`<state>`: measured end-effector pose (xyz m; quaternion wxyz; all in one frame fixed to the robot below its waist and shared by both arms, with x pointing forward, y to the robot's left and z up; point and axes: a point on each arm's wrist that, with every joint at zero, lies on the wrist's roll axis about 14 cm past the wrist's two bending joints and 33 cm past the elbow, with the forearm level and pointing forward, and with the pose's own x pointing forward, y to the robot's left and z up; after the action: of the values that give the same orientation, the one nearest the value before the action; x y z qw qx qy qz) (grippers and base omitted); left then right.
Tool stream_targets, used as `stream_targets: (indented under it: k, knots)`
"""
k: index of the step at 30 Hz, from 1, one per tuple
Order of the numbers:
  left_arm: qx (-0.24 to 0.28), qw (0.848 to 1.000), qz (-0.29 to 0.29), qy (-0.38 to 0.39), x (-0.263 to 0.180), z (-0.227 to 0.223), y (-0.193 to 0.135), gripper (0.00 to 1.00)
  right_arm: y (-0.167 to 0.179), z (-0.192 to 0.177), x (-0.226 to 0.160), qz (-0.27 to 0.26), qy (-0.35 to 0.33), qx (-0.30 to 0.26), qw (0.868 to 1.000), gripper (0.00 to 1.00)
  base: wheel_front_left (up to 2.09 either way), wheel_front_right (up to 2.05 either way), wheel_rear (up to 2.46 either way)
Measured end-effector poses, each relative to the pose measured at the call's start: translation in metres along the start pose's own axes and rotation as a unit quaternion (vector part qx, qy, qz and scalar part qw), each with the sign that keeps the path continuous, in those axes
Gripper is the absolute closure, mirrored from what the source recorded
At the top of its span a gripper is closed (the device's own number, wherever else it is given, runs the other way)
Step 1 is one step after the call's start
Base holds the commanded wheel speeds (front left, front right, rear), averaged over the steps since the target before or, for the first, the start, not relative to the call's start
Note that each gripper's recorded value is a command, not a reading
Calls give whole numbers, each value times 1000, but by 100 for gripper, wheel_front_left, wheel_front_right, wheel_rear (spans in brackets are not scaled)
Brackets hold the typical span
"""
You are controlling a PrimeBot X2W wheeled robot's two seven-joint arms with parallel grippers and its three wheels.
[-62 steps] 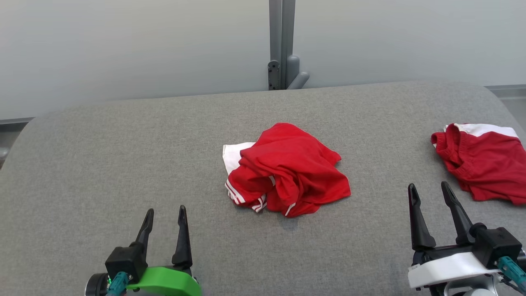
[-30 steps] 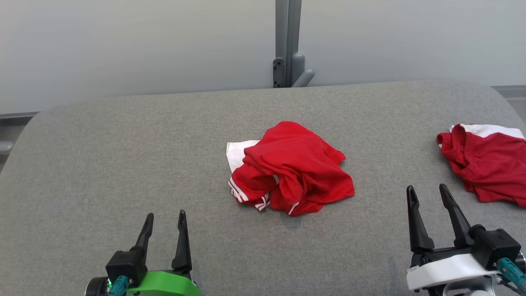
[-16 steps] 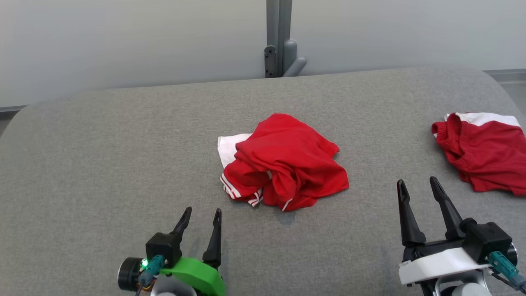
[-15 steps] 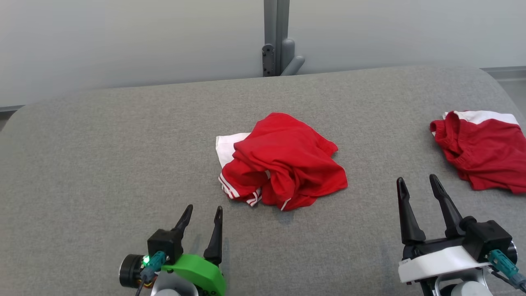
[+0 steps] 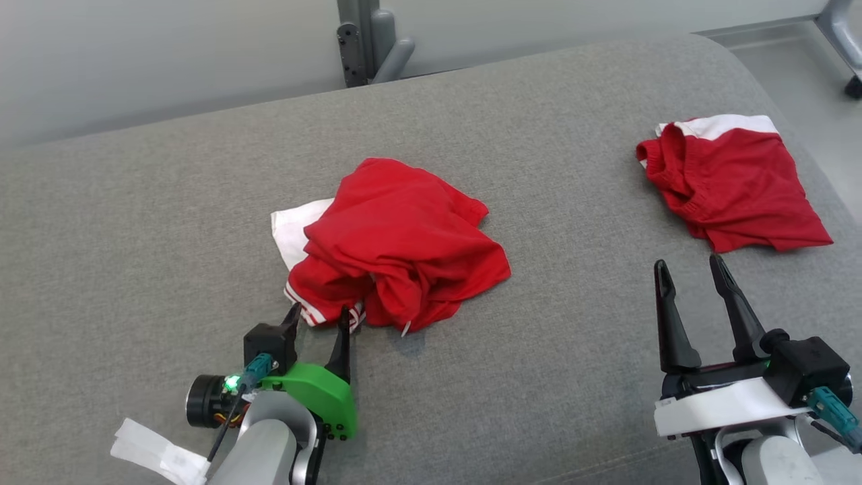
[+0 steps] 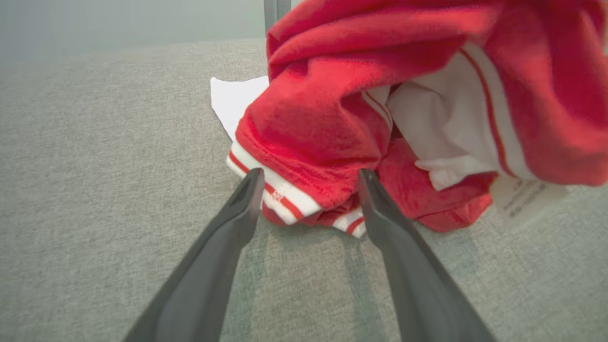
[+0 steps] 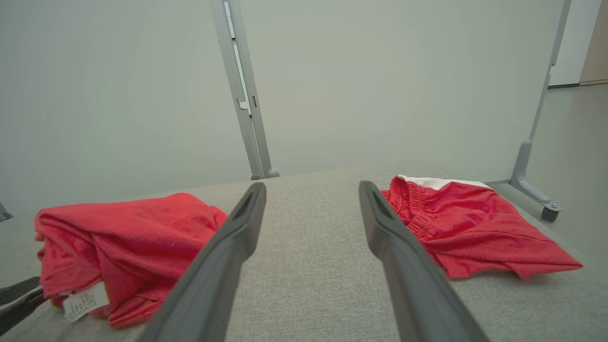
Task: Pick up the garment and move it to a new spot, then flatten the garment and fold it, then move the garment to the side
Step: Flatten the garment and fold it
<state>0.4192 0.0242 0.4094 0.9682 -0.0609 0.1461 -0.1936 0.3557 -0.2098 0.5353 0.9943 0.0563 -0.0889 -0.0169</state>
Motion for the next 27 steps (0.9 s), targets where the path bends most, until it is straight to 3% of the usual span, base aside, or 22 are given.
stream_targets:
  k: [3,4,6,7,15,27]
  knots:
    - [-2,1000,3,17,8,-10,1,4,-9,-3,-3,-15,7,-4,1000,0,0,0,0]
    - [-4,1000,2,20,11,-12,1,38,-12,-5,-3,-19,10,-5,1000,0,0,0,0]
    - [-9,1000,1,21,15,-13,1,85,-17,-7,-4,-26,13,-6,1000,0,0,0,0]
    - [-12,1000,2,18,17,-12,1,100,-19,-7,-5,-30,15,-7,999,0,0,0,0]
    - [5,996,12,-84,21,55,16,100,-16,-6,-1,-24,11,-2,1000,0,0,0,0]
    - [55,966,-22,-251,-1,168,-9,100,-2,2,2,-3,-5,6,1000,0,0,0,0]
